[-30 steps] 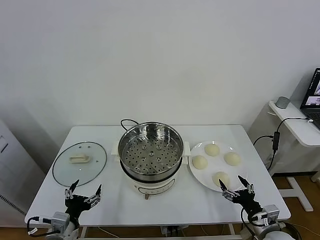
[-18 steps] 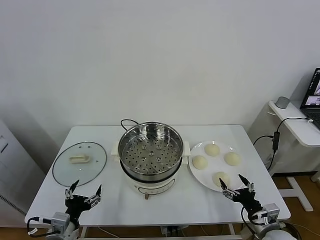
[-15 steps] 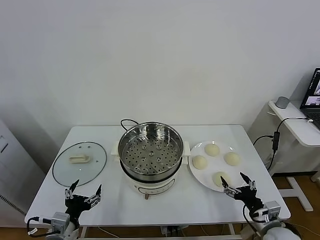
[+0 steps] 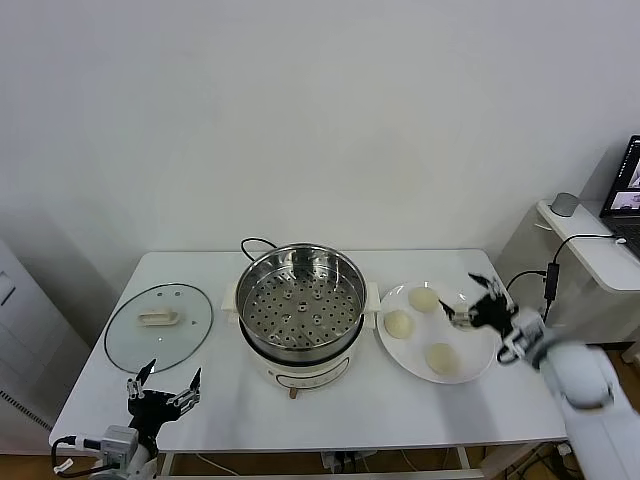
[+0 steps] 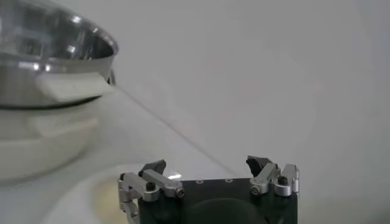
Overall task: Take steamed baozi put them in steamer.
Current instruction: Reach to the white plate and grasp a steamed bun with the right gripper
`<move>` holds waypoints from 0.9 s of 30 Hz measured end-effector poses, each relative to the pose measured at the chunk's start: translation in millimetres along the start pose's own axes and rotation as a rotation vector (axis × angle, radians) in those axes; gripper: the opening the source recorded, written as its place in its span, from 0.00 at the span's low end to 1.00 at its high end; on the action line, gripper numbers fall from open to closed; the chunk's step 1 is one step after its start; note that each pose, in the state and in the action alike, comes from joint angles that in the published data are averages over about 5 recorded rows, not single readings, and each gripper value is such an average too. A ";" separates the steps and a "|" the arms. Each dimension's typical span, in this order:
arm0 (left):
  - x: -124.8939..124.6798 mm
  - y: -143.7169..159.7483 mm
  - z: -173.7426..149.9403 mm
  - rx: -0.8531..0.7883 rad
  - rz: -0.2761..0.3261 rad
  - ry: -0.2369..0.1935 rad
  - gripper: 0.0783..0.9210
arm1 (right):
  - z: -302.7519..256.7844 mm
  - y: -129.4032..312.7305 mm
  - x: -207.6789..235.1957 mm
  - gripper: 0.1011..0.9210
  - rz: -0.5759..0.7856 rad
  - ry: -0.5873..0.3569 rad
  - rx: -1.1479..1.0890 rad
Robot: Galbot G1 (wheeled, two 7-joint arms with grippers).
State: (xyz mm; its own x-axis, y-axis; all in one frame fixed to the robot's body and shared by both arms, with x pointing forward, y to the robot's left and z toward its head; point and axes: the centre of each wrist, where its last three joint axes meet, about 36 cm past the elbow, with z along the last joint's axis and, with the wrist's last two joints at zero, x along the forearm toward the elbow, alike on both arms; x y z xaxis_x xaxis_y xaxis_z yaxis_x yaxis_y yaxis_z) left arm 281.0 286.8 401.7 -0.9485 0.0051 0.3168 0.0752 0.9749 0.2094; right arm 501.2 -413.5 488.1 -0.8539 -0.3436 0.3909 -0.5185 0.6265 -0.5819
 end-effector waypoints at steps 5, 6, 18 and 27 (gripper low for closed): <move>0.9 0.3 0.5 0.009 -0.015 -0.005 0.88 | -37.2 -51.2 -41.1 0.88 -0.141 0.075 0.234; 1.1 0.3 0.5 0.011 -0.018 -0.007 0.88 | -45.3 -59.4 -49.5 0.88 -0.173 0.092 0.276; 6.9 -4.5 3.6 0.026 -0.040 -0.013 0.88 | -101.7 -109.3 -127.1 0.88 -0.501 0.340 0.584; 7.8 -5.9 3.8 0.022 -0.040 -0.013 0.88 | -89.3 -110.5 -163.0 0.88 -0.608 0.429 0.612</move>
State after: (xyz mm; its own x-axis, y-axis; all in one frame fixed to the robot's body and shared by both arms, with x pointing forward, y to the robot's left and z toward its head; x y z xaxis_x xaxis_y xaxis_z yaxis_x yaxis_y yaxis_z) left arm 272.0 281.9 399.4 -0.9545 -0.0312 0.2966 0.0306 0.9791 0.2012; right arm 701.7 -364.3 552.4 -0.4050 -0.1279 0.9053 -0.9044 -0.0896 -0.4172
